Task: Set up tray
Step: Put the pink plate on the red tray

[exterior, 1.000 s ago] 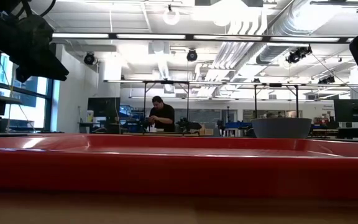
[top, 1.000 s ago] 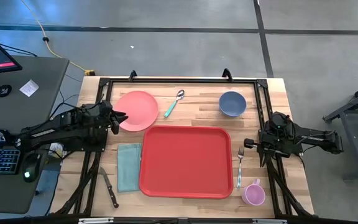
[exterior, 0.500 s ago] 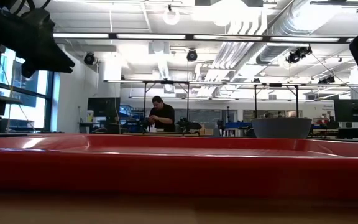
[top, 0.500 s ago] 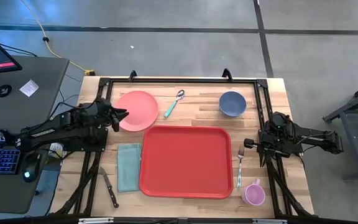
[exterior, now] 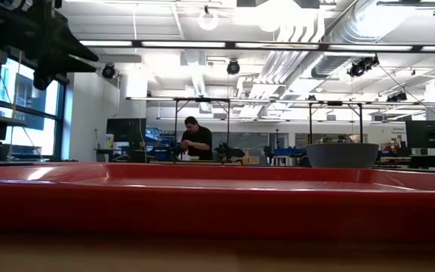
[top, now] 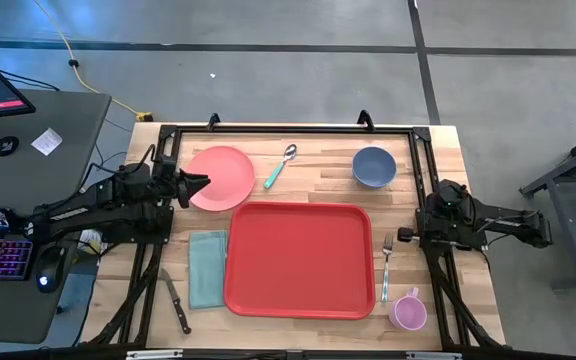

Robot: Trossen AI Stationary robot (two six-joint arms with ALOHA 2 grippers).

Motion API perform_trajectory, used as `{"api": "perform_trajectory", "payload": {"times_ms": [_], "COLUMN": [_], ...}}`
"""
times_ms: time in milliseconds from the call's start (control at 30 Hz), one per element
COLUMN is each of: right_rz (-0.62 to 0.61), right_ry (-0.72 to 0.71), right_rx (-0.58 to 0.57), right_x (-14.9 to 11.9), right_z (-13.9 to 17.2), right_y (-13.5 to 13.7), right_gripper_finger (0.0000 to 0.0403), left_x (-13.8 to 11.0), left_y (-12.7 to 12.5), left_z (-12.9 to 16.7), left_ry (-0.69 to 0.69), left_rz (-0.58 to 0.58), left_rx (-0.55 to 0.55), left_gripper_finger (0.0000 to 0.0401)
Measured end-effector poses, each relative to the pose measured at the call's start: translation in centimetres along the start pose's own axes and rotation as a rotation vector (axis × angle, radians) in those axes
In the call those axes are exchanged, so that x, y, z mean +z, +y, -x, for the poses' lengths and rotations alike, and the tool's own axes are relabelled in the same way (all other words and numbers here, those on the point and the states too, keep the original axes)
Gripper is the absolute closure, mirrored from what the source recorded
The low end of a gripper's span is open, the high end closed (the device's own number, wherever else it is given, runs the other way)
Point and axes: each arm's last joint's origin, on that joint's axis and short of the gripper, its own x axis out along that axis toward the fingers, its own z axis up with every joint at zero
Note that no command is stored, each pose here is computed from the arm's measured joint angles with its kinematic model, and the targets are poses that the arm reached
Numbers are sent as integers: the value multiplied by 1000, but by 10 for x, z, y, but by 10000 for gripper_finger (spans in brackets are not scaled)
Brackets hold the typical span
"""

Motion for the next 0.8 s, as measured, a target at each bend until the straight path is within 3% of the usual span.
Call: {"api": "perform_trajectory", "payload": {"times_ms": [67,233,333,467,633,700,800], "right_rz": [50,63,74,104,159,270,478], "right_ry": [-49,-260,-336,-380,-356,-244,33], "right_rx": [-167,-881,-1179,-1456,-1633,-1732,-1955], "right_x": [3,9,11,11,11,11,13], "right_z": [0,11,19,27,32,34,39], "right_y": [-4,-21,-25,-27,-27,-26,-25], "right_gripper_finger": [402,402,402,402,402,402,402], "left_x": [0,1,2,2,2,2,3], "left_y": [0,1,1,1,1,1,0], "left_z": [0,0,0,0,0,0,0], "left_ry": [2,-26,-54,-56,-58,-59,-59], "left_rz": [32,80,83,112,205,305,467], "left_rx": [0,31,51,53,50,46,14], "left_gripper_finger": [249,249,249,249,249,249,249]}}
